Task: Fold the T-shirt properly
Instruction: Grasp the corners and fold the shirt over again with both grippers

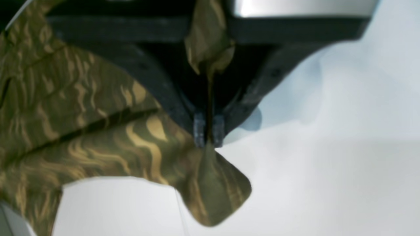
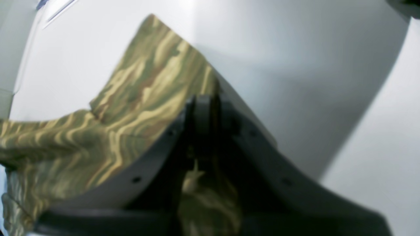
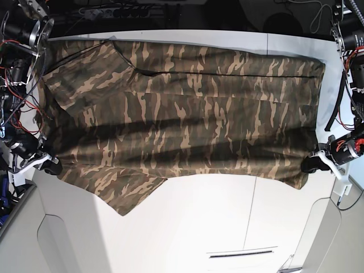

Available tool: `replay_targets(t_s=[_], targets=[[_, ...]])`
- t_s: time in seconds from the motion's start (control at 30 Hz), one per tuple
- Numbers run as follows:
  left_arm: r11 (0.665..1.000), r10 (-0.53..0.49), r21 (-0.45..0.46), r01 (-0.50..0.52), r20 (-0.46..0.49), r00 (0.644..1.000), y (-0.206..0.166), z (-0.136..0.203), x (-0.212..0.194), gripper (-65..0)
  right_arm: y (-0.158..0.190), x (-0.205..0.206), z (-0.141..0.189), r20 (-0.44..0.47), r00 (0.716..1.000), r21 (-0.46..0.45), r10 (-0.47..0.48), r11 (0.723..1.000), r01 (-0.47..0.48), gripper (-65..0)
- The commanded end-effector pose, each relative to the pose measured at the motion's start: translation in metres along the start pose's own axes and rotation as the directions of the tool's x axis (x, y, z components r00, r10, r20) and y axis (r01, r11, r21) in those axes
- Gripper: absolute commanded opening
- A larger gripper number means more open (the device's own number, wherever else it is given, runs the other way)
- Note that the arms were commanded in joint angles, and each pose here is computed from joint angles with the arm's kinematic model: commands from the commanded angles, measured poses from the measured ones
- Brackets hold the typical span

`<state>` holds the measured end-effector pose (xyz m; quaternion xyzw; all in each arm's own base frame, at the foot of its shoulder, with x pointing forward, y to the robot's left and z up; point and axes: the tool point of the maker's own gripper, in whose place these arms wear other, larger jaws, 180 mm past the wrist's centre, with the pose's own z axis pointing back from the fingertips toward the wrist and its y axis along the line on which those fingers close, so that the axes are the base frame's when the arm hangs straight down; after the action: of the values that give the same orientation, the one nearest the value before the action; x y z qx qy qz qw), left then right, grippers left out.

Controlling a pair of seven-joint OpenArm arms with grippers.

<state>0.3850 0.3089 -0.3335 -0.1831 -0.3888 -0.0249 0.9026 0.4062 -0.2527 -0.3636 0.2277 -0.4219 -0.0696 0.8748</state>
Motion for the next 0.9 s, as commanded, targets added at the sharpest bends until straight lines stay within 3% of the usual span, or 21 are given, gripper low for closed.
replay_targets(t_s=[0.0,0.27,0.6,0.67,0.73,0.77,0.87], targets=[[0.998,-0.054,0.022,0.053,0.044,0.998,0.006,0.017,0.02,-65.0,0.001,0.025,0.012,0.067,0.997,0.009,0.033,0.999,-0.033,-65.0],[0.984,-0.175,0.036,0.177,-0.044,0.984,0.0,0.043,-0.012,-65.0,0.001,-0.013,0.04,0.029,0.994,-0.019,0.105,0.994,-0.104,-65.0],[0.989,-0.145,0.016,0.15,-0.169,0.975,-0.003,0.045,-0.071,-65.0,-0.022,-0.073,0.057,-0.02,0.998,-0.089,0.06,0.994,-0.061,-64.3],[0.99,-0.139,0.01,0.143,-0.17,0.976,-0.005,0.043,-0.074,-65.0,-0.025,-0.074,0.059,-0.005,0.998,-0.105,0.065,0.992,-0.066,-44.3],[0.991,-0.134,0.005,0.137,-0.168,0.977,-0.007,0.041,-0.076,-65.0,-0.026,-0.069,0.06,0.024,0.997,-0.106,0.069,0.992,-0.066,-30.4],[0.991,-0.132,0.002,0.134,-0.168,0.977,-0.008,0.04,-0.077,-65.0,-0.025,-0.063,0.06,0.047,0.997,-0.104,0.069,0.993,-0.064,-27.7],[0.992,-0.126,-0.005,0.127,-0.166,0.978,-0.011,0.037,-0.079,-65.0,-0.023,-0.042,0.058,0.114,0.99,-0.101,0.08,0.992,-0.069,-27.5]])
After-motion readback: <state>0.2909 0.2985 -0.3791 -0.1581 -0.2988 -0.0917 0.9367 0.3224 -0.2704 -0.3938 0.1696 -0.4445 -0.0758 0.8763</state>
